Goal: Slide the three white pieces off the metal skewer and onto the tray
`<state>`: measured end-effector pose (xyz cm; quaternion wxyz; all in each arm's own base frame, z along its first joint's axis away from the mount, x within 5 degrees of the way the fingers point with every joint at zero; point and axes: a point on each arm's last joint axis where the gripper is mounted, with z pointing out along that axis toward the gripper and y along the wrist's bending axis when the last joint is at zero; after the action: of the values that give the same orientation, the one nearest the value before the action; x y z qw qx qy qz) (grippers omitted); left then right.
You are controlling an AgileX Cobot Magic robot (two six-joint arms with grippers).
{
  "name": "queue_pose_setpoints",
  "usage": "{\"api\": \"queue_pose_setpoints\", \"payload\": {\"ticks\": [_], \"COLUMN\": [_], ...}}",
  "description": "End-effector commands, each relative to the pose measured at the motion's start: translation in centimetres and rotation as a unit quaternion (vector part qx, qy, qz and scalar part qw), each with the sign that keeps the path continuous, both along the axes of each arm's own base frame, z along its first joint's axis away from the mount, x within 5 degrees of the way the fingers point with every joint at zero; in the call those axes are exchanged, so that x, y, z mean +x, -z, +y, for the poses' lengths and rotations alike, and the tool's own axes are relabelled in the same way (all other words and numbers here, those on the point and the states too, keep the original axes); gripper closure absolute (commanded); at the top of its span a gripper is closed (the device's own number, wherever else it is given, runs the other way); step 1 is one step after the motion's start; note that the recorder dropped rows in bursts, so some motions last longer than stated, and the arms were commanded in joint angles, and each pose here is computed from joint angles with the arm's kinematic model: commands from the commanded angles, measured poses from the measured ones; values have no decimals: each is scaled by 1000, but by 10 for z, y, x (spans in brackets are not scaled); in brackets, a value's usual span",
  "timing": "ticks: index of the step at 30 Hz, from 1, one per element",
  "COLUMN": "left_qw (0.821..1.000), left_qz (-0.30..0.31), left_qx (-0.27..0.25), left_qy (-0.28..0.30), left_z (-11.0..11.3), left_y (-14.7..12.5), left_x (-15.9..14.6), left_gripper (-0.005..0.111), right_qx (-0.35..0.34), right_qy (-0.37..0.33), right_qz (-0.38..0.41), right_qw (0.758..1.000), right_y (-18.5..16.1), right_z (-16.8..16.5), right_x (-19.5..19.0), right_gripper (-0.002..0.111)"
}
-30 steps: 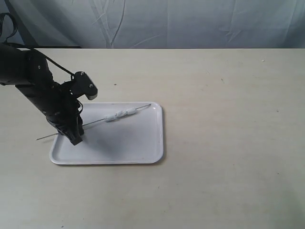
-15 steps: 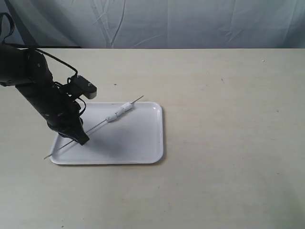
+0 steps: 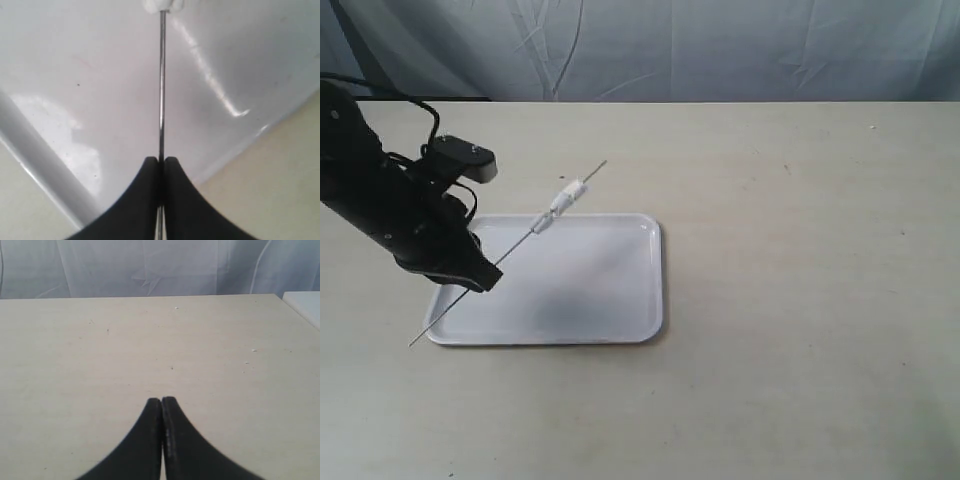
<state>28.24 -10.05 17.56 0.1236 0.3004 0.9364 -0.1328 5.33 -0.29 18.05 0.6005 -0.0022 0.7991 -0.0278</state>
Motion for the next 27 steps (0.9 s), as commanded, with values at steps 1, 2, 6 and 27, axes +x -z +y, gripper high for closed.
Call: {"api": "queue_pose_setpoints", "payload": {"ticks": [1, 2, 6, 27], "left_qw": [998, 998, 997, 998], "left_qz": [-18, -23, -28, 0], "left_qx": [-50, -57, -78, -57], "left_qy": [-19, -18, -4, 8], "left_z": [-2, -2, 2, 16], "left_y": [-33, -41, -65, -58], "left_x": [-19, -24, -51, -100], "left_gripper": [107, 107, 107, 107], "right_qx": [-1, -1, -1, -11], "right_qy": [-2, -2, -2, -2], "right_qz": [-5, -5, -5, -14], "right_qw": [1000, 1000, 1000, 1000], "right_y": [0, 0, 0, -2], "right_z": [0, 0, 0, 0], "right_x": [0, 0, 0, 0], "right_gripper": [109, 109, 109, 109]}}
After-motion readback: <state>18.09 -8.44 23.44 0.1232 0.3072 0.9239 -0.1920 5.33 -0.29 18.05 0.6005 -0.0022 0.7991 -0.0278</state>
